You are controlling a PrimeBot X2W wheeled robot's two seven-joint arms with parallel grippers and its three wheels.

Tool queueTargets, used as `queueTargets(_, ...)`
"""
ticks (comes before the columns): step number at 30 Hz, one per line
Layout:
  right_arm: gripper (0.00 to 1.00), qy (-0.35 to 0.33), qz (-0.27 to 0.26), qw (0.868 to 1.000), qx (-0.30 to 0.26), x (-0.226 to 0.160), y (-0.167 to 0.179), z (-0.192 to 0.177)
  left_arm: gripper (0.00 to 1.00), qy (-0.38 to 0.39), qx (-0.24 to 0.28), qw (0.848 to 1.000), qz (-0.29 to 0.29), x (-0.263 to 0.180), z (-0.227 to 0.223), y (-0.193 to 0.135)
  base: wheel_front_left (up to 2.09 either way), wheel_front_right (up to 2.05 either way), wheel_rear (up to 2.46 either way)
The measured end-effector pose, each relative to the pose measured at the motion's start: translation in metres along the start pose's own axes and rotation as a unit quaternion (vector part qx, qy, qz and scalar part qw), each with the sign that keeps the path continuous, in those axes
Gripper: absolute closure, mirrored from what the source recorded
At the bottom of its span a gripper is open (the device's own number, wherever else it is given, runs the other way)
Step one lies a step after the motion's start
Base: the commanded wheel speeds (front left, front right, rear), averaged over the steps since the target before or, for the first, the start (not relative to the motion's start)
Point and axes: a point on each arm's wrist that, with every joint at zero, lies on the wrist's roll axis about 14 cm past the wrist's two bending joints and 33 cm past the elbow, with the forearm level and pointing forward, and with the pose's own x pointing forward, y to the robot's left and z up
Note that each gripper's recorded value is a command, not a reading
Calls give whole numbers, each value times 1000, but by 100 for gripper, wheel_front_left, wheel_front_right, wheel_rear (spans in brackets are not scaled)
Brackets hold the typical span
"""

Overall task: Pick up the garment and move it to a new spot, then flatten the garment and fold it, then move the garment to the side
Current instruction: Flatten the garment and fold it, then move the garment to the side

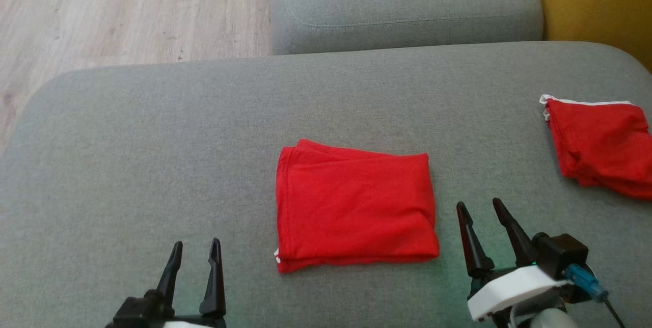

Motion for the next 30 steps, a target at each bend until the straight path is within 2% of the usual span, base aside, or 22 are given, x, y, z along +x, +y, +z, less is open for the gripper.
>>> queueTargets(7,0,17,2,1000,2,3,1,-6,0,2,-2,1000,10,-1,-1,5,0,0,0)
queueTargets(14,0,83,-11,996,6,24,-12,-20,0,10,-7,1000,26,-4,-6,13,0,0,0)
queueTargets(22,0,176,1,984,17,60,-7,-51,0,11,-17,998,64,-5,-7,33,0,0,0)
queueTargets(27,0,244,11,969,30,64,1,-84,0,16,-23,996,89,-9,-11,44,0,0,0)
queueTargets(30,0,257,18,965,40,68,7,-92,0,19,-28,995,99,-11,-14,49,0,0,0)
